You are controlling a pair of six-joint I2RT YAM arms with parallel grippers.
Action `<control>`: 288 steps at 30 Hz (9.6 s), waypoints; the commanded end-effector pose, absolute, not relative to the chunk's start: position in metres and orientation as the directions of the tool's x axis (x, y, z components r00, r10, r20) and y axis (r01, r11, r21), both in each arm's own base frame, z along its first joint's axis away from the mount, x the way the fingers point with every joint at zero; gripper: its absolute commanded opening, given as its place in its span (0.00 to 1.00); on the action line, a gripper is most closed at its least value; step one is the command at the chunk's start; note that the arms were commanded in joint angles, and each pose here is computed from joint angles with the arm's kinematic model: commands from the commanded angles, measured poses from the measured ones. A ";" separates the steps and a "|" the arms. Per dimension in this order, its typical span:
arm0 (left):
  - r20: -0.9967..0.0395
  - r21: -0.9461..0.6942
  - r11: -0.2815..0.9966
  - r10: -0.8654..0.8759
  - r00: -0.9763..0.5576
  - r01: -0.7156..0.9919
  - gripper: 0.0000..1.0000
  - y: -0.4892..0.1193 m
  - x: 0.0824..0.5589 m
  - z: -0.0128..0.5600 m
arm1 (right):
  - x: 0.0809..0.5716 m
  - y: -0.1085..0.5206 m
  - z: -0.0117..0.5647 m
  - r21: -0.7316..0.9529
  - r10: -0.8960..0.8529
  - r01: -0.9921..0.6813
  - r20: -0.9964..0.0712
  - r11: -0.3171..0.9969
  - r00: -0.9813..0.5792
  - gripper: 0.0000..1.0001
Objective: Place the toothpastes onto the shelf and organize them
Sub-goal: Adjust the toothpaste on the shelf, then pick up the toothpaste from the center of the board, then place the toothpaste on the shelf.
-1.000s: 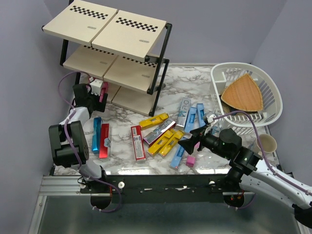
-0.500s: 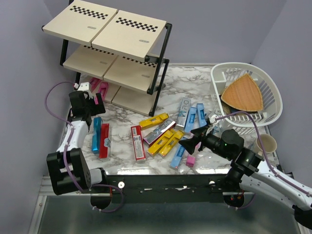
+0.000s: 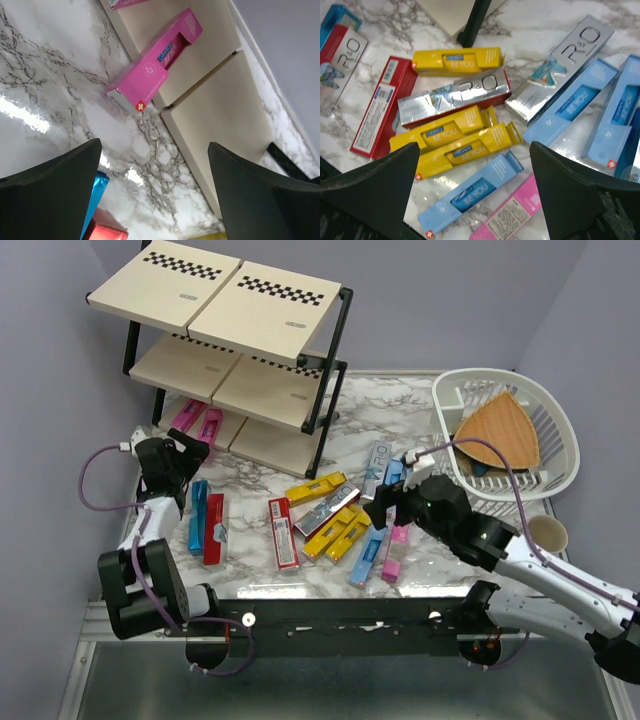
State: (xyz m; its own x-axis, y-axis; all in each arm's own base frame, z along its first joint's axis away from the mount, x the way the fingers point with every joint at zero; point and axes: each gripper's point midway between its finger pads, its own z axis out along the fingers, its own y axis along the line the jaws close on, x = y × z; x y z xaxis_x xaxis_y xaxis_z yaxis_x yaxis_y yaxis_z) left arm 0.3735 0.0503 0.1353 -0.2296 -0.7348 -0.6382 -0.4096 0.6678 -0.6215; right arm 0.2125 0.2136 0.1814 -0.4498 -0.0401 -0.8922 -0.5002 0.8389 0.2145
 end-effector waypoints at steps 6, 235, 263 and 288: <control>-0.536 -0.801 0.552 -0.834 -0.133 -0.233 0.99 0.052 0.420 0.166 | 0.242 0.202 0.243 0.160 -0.068 -0.477 -0.903 0.864 -0.425 1.00; -0.872 -0.118 0.979 -0.021 -0.489 0.168 0.99 -0.097 0.305 0.178 | 0.158 0.170 0.015 0.183 0.092 0.089 -0.007 0.979 -0.996 0.77; -0.951 0.254 0.596 0.297 0.085 0.761 0.99 -0.246 0.261 0.237 | 0.185 0.220 0.152 0.429 -0.362 -0.446 -0.267 0.785 -0.893 0.31; -0.581 0.754 0.089 0.553 0.597 0.651 0.99 -0.308 0.232 0.222 | 0.175 0.251 0.193 0.556 -0.578 -0.668 -0.365 0.495 -0.730 0.31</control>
